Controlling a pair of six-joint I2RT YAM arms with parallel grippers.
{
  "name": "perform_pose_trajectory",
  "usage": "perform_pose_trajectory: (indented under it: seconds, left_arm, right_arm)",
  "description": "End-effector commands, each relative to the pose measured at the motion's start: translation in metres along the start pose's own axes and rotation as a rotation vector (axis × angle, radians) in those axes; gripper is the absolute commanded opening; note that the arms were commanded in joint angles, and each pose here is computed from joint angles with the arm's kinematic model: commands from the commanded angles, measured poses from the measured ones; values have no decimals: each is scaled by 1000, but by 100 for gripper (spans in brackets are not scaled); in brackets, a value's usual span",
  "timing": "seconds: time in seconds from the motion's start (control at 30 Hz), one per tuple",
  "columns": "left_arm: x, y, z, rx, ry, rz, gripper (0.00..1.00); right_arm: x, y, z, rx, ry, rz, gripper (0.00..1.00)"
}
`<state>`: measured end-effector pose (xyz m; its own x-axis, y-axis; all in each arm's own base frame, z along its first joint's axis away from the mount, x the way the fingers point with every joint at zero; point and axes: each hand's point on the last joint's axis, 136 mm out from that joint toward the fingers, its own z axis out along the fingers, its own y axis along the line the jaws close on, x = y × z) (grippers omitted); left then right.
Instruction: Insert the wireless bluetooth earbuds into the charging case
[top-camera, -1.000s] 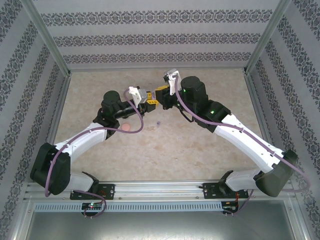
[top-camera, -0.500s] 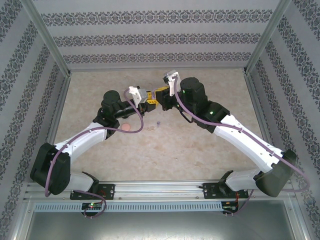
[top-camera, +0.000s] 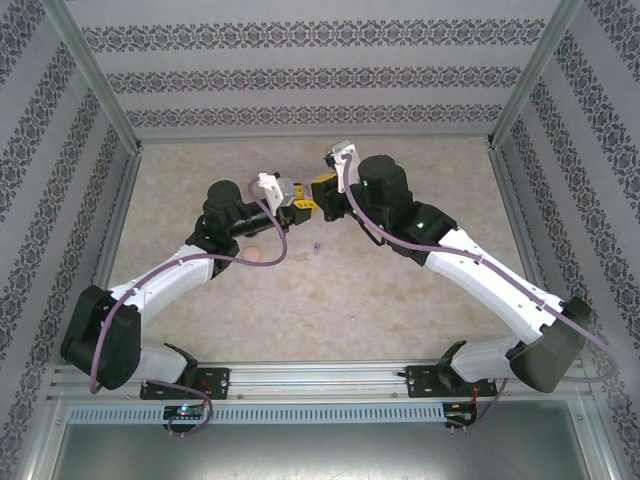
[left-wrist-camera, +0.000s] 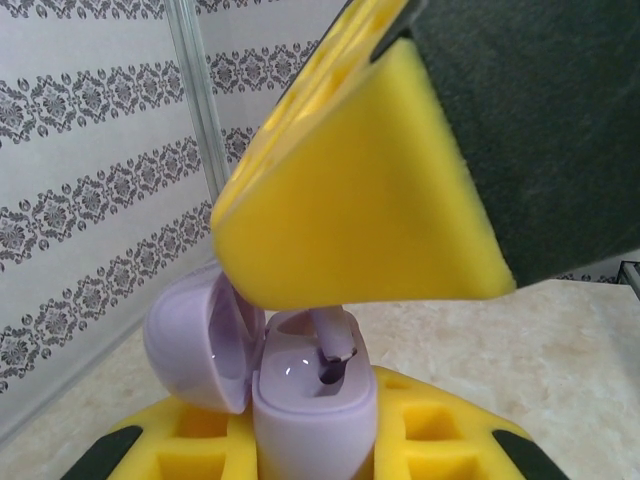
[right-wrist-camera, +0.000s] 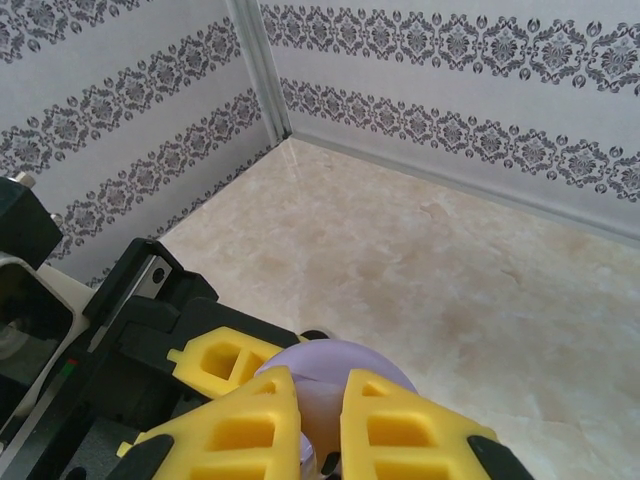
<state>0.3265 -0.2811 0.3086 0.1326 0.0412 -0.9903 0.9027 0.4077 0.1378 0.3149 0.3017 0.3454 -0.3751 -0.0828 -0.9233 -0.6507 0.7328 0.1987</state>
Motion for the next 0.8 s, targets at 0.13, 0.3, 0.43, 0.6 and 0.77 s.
perform_pose_trajectory:
  seconds: [0.13, 0.3, 0.43, 0.6, 0.77]
  left_arm:
    - [-47, -13, 0, 45, -101, 98, 0]
    - [-48, -12, -1, 43, -104, 101, 0]
    - [-46, -11, 0, 36, -97, 96, 0]
    - [-39, -4, -1, -10, -81, 93, 0]
    - [-29, 5, -4, -85, -76, 107, 0]
  right_arm:
    - [36, 31, 8, -139, 118, -145, 12]
    - [47, 39, 12, -171, 154, -175, 12]
    - [41, 33, 14, -128, 145, -147, 23]
    - [1, 26, -2, -82, 50, -27, 53]
    - [-35, 8, -41, -42, -80, 128, 58]
